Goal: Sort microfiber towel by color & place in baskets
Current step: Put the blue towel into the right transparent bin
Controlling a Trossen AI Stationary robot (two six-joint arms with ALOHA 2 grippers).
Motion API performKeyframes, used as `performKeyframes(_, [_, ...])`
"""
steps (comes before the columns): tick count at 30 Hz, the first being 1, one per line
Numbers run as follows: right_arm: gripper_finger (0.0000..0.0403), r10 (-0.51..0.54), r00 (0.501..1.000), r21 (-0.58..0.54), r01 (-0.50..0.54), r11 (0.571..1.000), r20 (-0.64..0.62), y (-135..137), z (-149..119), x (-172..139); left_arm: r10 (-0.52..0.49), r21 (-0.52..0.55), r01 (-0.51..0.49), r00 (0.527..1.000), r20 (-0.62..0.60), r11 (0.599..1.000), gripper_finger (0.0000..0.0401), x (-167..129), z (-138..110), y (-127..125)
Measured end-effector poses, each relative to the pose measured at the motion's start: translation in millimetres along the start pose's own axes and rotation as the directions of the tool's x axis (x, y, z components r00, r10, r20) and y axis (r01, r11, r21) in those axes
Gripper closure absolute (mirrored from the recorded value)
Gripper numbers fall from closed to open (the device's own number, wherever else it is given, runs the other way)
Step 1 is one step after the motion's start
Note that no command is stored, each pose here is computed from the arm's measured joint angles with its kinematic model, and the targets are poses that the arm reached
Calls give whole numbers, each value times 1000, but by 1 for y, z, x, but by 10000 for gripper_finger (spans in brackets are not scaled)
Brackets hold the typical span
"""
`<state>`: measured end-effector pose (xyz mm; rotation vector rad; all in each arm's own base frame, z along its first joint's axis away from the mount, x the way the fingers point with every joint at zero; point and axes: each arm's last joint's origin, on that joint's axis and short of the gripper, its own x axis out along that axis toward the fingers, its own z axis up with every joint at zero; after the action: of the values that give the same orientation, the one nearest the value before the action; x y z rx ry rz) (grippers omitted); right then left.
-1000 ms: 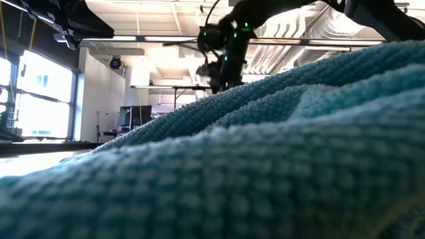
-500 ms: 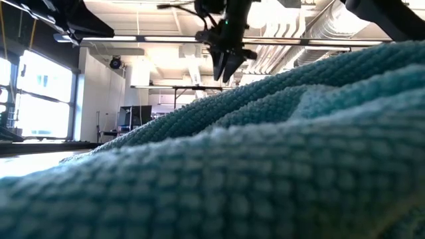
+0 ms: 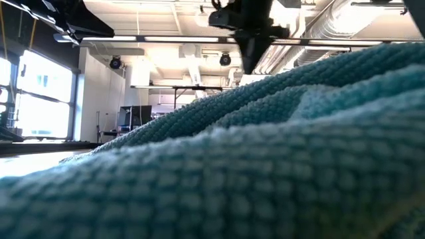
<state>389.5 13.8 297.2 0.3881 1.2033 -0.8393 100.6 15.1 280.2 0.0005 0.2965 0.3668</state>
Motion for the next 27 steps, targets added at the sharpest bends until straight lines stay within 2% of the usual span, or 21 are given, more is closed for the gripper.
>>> performKeyframes(2, [398,-9,1000,39,10,999,-3,6,-23,-2,0,-30,0,1000,0,1000,351,0,0,0])
performKeyframes(6, [398,10,1000,151,-11,989,4,10,-68,-5,0,-60,0,1000,0,998,351,0,0,0])
performKeyframes(11, [401,71,997,244,-79,966,41,-2,-111,-5,0,-58,0,1000,2,998,351,0,0,0])
performKeyframes(16, [402,88,992,328,-114,938,94,-32,-137,-3,0,-62,1,1000,14,998,351,0,1,0])
performKeyframes(27, [401,23,998,461,-49,886,60,-118,-177,-6,-2,-36,7,991,131,999,351,-1,13,0])
